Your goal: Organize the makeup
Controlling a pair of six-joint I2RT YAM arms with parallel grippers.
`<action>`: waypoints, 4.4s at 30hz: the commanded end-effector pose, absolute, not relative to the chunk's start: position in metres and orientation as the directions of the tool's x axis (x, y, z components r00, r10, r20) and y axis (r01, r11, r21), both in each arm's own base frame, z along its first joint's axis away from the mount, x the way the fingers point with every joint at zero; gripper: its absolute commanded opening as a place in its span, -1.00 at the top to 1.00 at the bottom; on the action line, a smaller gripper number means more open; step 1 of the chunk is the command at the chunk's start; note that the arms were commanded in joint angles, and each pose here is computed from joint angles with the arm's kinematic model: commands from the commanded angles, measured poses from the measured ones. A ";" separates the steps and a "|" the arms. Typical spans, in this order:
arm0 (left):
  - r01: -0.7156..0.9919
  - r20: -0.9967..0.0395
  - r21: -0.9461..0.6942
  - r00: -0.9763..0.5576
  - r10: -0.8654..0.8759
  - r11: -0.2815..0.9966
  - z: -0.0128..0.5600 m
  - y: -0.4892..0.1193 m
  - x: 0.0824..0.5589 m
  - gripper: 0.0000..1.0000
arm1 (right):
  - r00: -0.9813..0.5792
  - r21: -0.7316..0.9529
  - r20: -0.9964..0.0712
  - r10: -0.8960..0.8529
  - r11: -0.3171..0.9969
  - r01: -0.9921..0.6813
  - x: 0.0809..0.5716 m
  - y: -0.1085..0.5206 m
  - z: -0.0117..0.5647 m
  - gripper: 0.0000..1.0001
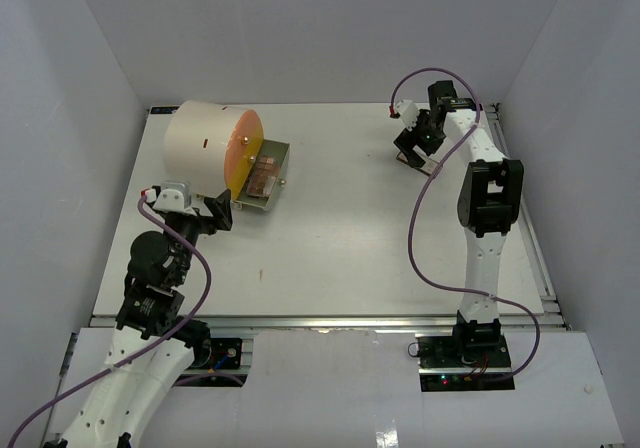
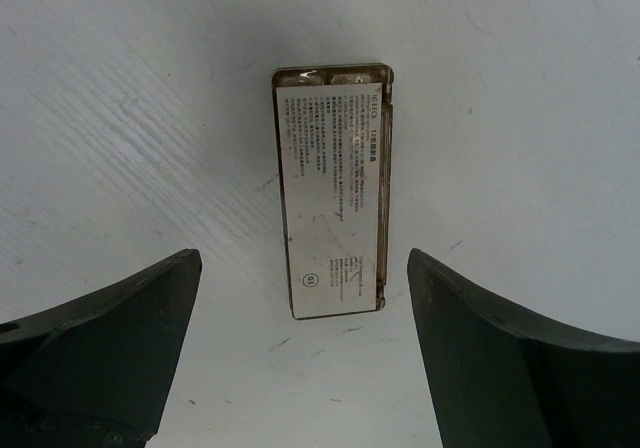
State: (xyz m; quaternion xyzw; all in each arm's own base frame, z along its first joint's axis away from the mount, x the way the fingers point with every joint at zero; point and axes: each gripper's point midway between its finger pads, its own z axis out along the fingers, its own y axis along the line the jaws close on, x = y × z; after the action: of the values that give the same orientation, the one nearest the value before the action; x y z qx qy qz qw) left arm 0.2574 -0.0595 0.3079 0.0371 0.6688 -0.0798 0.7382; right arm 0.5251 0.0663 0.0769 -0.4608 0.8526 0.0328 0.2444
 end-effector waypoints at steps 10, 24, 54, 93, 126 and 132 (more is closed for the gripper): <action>0.180 -0.994 -0.053 0.086 -0.069 0.982 0.308 -0.062 0.259 -0.96 | -0.465 -0.203 -0.386 -0.797 0.565 -0.800 0.545 0.045 0.051 -0.84; 0.175 -0.994 -0.052 0.084 -0.067 0.983 0.307 -0.061 0.260 -0.96 | -0.491 -0.144 -0.391 -0.778 0.579 -0.803 0.542 0.047 0.024 -0.77; 0.163 -0.992 -0.055 0.102 -0.073 0.985 0.311 -0.058 0.256 -0.96 | -0.362 0.239 -0.778 -0.513 0.291 -0.926 0.386 0.304 0.197 0.63; 0.072 -0.997 -0.023 0.070 -0.028 0.997 0.299 -0.041 0.266 -0.96 | -0.875 0.873 -0.437 0.210 0.331 -0.357 0.424 0.490 0.203 0.19; 0.109 -0.997 -0.024 0.068 -0.032 0.994 0.298 -0.047 0.266 -0.96 | -0.607 0.603 -0.788 0.099 0.322 -0.730 0.419 0.461 0.280 -0.80; 0.252 -1.000 -0.015 0.023 -0.021 0.968 0.285 -0.076 0.271 -0.96 | -0.270 0.248 -0.959 -0.080 0.213 -0.945 0.386 0.429 0.285 -0.80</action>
State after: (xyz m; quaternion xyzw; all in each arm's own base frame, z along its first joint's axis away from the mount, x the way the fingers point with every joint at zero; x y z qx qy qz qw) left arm 0.2666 -0.0517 0.2984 0.0354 0.6821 -0.0549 0.7283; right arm 0.4101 0.4570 0.2445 -0.2444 0.7302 0.5309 0.3538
